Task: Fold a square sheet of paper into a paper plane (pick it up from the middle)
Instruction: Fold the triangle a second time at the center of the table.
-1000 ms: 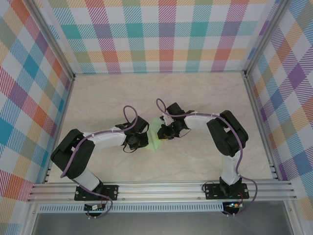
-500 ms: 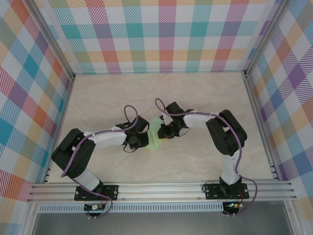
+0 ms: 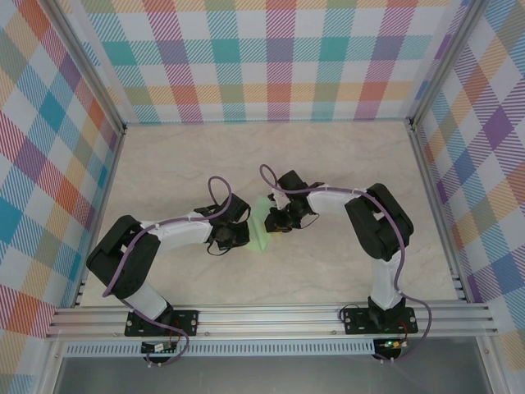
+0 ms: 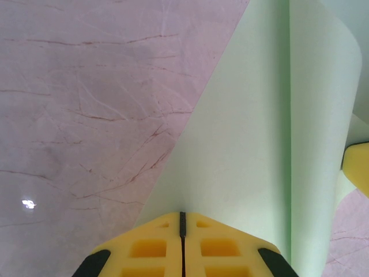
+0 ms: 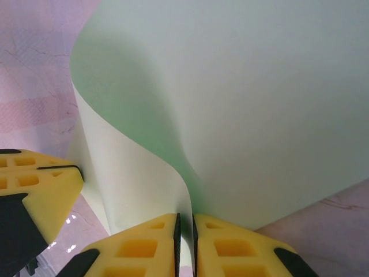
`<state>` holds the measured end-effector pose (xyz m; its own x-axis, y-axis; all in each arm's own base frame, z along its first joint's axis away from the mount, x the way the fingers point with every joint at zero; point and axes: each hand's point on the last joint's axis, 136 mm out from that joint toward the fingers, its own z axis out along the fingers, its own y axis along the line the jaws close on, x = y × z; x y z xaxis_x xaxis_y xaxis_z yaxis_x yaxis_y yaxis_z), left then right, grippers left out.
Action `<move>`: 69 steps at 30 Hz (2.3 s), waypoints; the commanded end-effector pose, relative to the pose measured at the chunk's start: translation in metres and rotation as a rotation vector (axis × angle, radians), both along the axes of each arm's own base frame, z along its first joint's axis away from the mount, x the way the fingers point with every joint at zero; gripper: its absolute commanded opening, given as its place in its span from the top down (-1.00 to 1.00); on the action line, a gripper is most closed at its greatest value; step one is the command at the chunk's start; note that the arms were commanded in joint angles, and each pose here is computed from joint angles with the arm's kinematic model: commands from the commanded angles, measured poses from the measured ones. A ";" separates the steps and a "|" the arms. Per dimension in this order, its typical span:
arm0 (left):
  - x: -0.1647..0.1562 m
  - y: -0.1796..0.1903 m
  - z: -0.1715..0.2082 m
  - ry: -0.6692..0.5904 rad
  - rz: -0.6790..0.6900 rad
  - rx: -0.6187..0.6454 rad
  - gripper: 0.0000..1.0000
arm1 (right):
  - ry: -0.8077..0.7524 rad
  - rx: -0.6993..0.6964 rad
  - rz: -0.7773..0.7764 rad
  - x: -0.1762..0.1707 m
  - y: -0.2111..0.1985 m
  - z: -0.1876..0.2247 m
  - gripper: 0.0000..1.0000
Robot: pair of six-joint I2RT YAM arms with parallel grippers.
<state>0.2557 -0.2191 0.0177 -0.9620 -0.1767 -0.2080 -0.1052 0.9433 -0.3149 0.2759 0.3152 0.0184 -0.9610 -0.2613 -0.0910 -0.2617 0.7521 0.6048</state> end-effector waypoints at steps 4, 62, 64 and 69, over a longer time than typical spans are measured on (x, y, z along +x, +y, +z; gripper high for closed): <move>-0.006 0.005 -0.011 0.045 -0.020 0.035 0.87 | -0.018 0.034 0.036 0.003 0.008 0.010 0.72; 0.042 -0.026 0.063 -0.083 0.031 -0.230 0.69 | 0.018 -0.101 0.021 -0.004 -0.013 -0.023 0.88; 0.052 -0.033 0.066 -0.091 0.041 -0.288 0.68 | 0.017 -0.101 0.019 -0.004 -0.013 -0.024 0.89; 0.067 -0.048 0.059 -0.057 0.061 -0.436 0.68 | 0.021 -0.101 0.016 -0.005 -0.013 -0.024 0.95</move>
<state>0.3115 -0.2493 0.0693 -0.9330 -0.3009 -0.1973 -0.1326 0.7973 -0.5889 0.2819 0.3186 0.0158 -0.9568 -0.2773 -0.0868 -0.2730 0.7556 0.5954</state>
